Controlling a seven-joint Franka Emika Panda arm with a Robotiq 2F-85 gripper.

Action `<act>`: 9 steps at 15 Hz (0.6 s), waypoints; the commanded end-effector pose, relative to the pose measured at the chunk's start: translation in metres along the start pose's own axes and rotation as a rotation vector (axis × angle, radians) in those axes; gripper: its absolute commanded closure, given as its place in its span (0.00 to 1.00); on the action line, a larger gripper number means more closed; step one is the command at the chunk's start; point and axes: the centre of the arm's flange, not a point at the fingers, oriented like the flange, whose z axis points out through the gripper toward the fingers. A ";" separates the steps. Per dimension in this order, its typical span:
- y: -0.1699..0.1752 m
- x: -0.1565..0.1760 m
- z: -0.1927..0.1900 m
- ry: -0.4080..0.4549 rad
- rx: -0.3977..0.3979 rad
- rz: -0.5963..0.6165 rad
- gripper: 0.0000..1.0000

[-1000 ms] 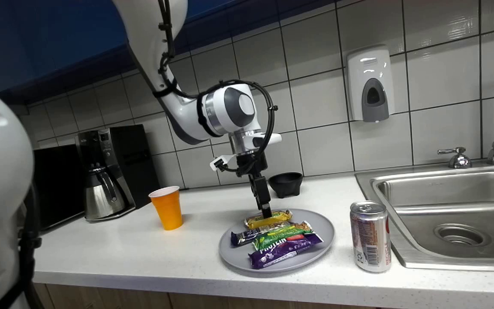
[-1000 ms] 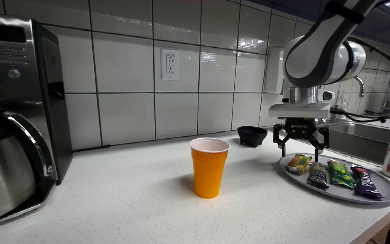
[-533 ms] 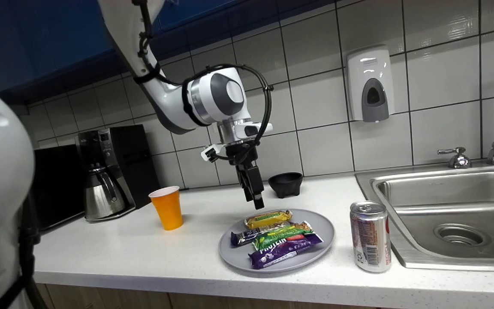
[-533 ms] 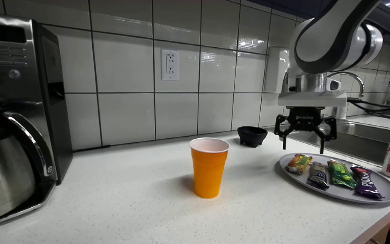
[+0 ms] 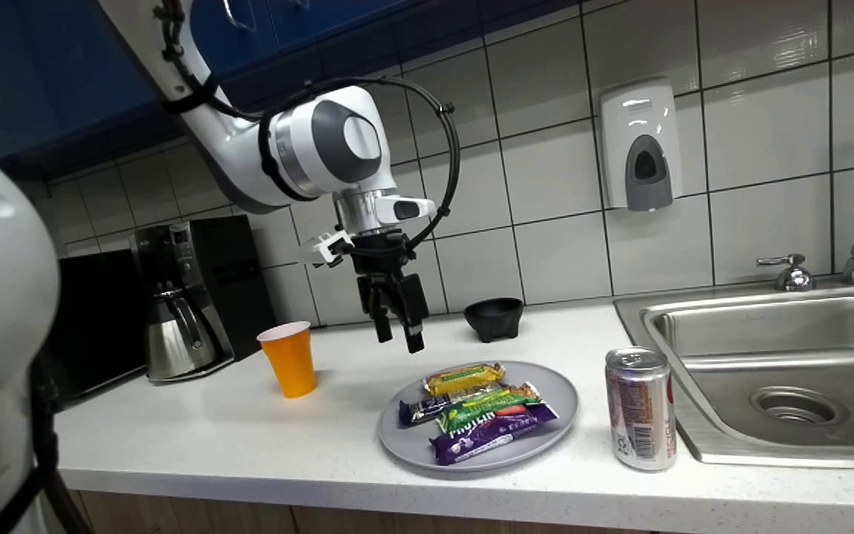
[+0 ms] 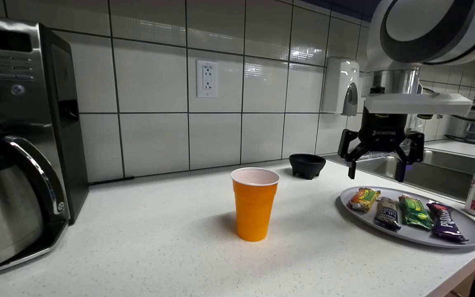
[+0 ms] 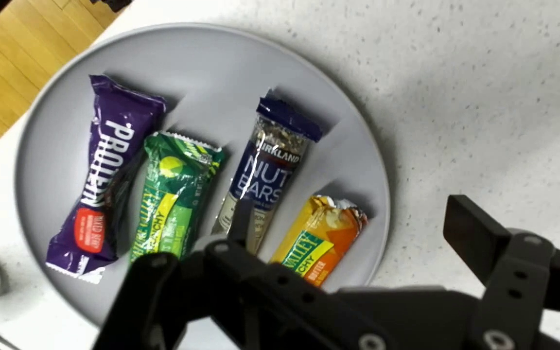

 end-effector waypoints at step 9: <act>0.019 -0.063 -0.055 -0.100 0.098 -0.249 0.00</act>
